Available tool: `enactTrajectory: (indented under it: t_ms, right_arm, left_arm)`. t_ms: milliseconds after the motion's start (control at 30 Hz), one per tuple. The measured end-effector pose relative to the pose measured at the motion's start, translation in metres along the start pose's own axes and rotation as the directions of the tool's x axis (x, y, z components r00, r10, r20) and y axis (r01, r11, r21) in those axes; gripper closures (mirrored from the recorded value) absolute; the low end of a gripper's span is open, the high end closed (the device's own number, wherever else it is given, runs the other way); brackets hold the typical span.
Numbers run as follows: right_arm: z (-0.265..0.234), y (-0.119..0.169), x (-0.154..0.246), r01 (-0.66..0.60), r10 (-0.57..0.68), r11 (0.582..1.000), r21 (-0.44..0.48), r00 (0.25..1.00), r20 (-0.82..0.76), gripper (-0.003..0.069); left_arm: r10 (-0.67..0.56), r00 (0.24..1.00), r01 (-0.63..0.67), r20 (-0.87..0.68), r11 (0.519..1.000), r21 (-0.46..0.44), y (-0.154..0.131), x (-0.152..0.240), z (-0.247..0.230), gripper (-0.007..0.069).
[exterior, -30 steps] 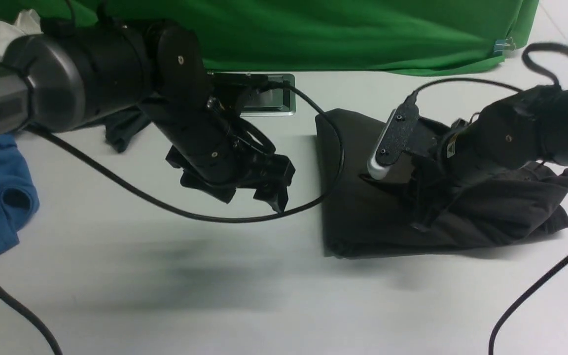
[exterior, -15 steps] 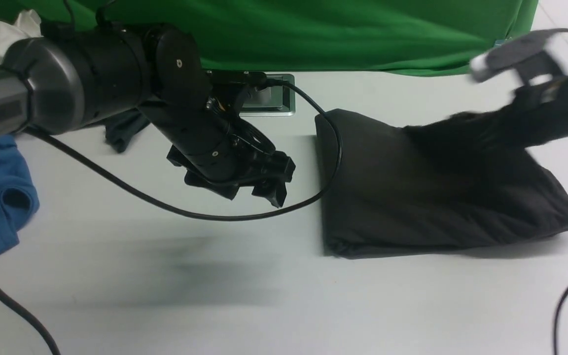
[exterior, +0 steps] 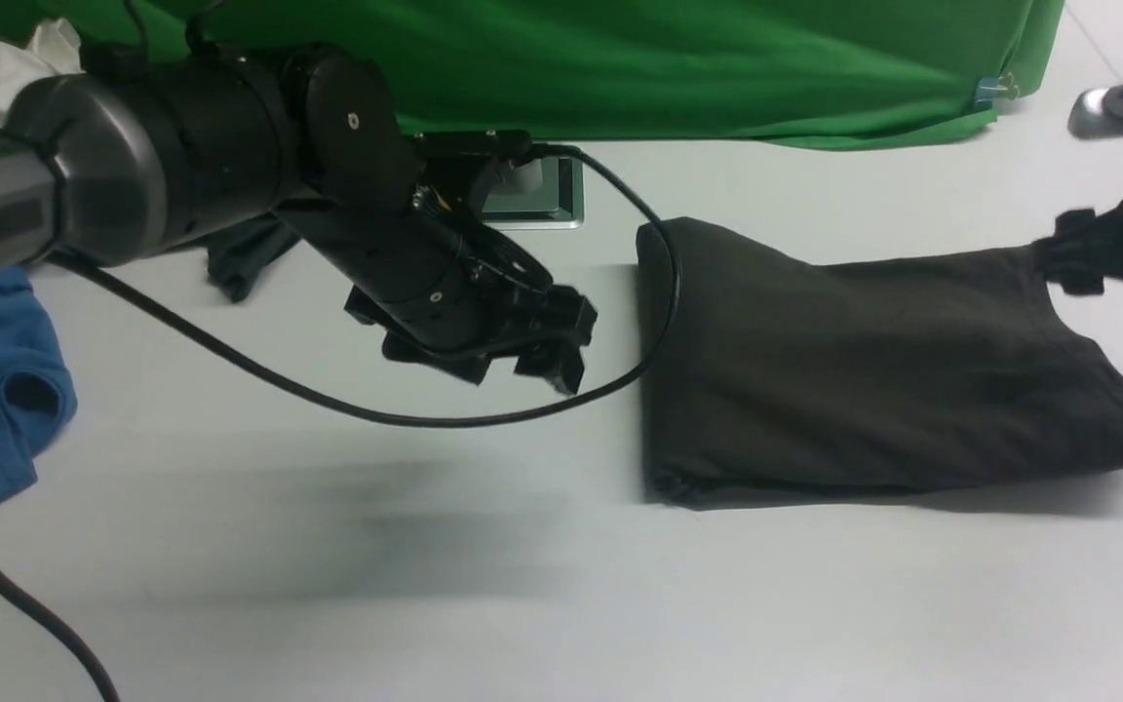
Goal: Fold a long-sleeved shirt on a white desktop.
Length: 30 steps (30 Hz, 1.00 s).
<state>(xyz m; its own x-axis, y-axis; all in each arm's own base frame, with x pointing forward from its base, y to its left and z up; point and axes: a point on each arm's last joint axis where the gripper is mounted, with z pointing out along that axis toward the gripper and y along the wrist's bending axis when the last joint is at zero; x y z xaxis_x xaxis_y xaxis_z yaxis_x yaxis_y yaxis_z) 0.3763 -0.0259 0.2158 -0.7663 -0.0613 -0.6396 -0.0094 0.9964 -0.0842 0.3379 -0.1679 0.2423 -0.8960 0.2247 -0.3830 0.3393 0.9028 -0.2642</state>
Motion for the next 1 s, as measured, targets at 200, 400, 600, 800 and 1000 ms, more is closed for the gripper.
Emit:
enactTrajectory:
  t_ms: [200, 400, 600, 800, 1000]
  right_arm:
    - [-0.078, 0.007, -0.023, -0.095, 0.099, 0.995, -0.037, 0.986, 0.136, 0.0138]
    - [-0.128, 0.036, -0.026, -0.03, 0.05, 0.994, -0.109, 0.98, 0.19, 0.0251]
    - [-0.143, 0.051, -0.024, 0.014, 0.015, 0.989, -0.145, 0.98, 0.198, 0.0276]
    - [-0.132, 0.053, -0.012, 0.015, 0.01, 0.989, -0.145, 0.986, 0.168, 0.0279]
    - [-0.13, 0.053, -0.011, 0.013, 0.012, 0.989, -0.145, 0.985, 0.173, 0.0279]
  left_arm:
    - [-0.153, 0.98, 0.126, 0.126, 0.971, 0.204, -0.012, -0.016, 0.02, 0.003]
    - [-0.202, 0.977, 0.18, 0.062, 0.951, 0.252, -0.007, -0.024, 0.07, 0.002]
    - [-0.177, 0.983, 0.153, 0.042, 0.929, 0.336, -0.006, -0.031, 0.109, 0.0045]
    - [-0.138, 0.989, 0.107, 0.053, 0.918, 0.382, -0.006, -0.029, 0.125, 0.0213]
    - [-0.139, 0.989, 0.113, 0.044, 0.918, 0.38, 0.0, -0.029, 0.126, 0.0532]
